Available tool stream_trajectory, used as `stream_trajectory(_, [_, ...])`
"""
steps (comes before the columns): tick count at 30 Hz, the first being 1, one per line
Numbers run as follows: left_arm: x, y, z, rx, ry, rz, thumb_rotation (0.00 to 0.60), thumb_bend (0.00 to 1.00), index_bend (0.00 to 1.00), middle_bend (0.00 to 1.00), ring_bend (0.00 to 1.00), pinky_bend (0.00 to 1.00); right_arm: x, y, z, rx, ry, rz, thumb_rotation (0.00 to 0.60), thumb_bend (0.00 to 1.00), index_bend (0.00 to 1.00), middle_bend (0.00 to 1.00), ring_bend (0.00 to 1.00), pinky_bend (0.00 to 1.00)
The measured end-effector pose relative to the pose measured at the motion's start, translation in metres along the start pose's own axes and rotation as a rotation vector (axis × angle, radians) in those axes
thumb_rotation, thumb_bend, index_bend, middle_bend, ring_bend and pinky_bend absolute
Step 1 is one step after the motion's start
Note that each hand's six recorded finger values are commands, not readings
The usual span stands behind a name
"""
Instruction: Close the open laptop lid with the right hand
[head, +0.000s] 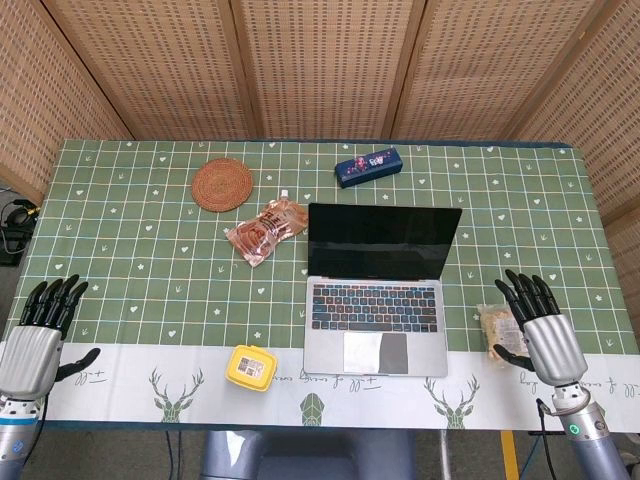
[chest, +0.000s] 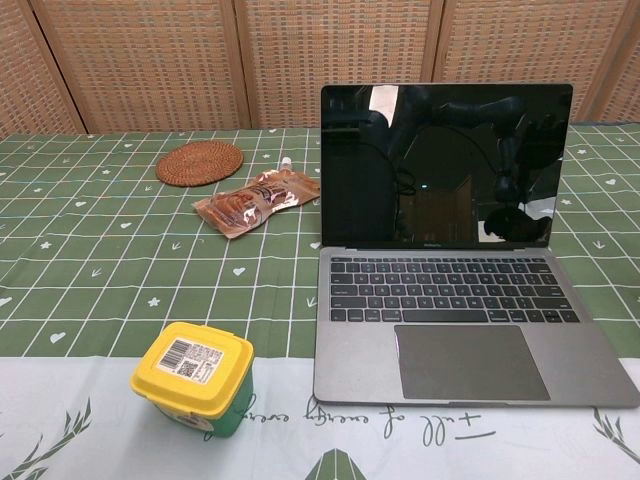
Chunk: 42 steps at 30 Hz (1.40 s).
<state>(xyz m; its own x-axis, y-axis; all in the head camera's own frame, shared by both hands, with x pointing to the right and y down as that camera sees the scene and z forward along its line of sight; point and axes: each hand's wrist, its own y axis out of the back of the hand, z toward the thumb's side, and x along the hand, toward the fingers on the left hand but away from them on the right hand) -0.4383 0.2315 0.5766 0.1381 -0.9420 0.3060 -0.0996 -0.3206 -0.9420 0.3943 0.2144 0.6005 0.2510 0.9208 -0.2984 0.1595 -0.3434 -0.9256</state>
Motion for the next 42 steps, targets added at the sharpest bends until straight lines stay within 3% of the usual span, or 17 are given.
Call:
stream_trajectory(27, [0.001,0.003,-0.001,-0.009,0.006,0.009,0.600,0.13,0.00,0.00,0.00,0.00,-0.006,0.003,0.007,-0.028,0.019,-0.007,0.600,0.27,0.00,0.00,0.00,0.00])
stream_trajectory(33, [0.003,0.002,-0.002,-0.012,0.009,0.000,0.600,0.13,0.00,0.00,0.00,0.00,-0.035,0.017,0.028,-0.062,0.059,-0.020,0.600,0.47,0.02,0.00,0.00,0.00])
stream_trajectory(42, [0.006,0.001,-0.005,-0.009,0.019,-0.006,0.600,0.13,0.00,0.00,0.00,0.00,-0.110,0.035,0.065,-0.048,0.060,0.026,0.600,0.85,0.04,0.00,0.00,0.00])
